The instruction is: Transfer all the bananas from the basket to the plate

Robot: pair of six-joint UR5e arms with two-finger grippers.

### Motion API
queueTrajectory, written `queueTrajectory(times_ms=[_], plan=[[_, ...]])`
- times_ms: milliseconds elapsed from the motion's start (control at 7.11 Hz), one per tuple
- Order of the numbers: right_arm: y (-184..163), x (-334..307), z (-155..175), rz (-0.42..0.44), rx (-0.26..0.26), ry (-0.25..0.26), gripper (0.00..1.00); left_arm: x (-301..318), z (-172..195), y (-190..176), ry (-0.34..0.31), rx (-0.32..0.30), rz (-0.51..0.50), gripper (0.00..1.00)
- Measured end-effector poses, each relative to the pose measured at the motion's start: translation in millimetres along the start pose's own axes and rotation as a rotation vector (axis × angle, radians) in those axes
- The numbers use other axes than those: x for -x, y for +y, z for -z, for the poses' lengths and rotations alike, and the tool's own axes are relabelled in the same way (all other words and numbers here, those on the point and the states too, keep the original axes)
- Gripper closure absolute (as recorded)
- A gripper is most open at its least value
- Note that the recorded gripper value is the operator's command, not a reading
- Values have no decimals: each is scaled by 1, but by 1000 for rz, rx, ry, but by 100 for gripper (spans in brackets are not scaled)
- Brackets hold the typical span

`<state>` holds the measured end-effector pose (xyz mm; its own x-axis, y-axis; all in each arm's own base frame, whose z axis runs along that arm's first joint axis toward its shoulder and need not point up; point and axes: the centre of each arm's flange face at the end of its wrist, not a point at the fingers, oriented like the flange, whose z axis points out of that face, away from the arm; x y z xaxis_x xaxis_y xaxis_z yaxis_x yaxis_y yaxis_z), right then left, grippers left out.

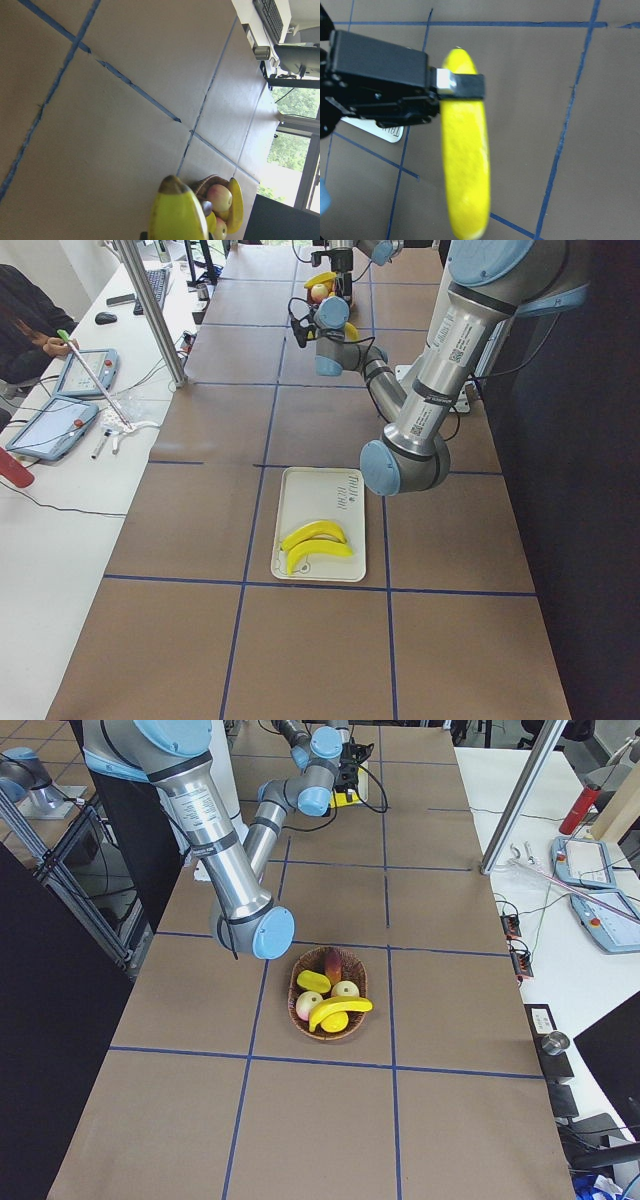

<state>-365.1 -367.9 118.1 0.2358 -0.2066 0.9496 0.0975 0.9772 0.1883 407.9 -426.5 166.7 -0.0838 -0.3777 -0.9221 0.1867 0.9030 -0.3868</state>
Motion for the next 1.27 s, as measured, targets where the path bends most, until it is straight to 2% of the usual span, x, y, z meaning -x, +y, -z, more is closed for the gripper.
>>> queueTrajectory(times_ms=[281,562,984,1266], plan=[[5,-45,14,-52,-16,55,0,37,45,-68,-167,-63,21,100],[2,-93,26,-116,-45,122,0,117,93,-124,-299,-144,37,100],[-3,-153,46,-183,-82,202,0,246,156,-175,-504,-203,-36,100],[-4,-161,48,-189,-86,214,0,297,169,-204,-605,-211,-84,100]])
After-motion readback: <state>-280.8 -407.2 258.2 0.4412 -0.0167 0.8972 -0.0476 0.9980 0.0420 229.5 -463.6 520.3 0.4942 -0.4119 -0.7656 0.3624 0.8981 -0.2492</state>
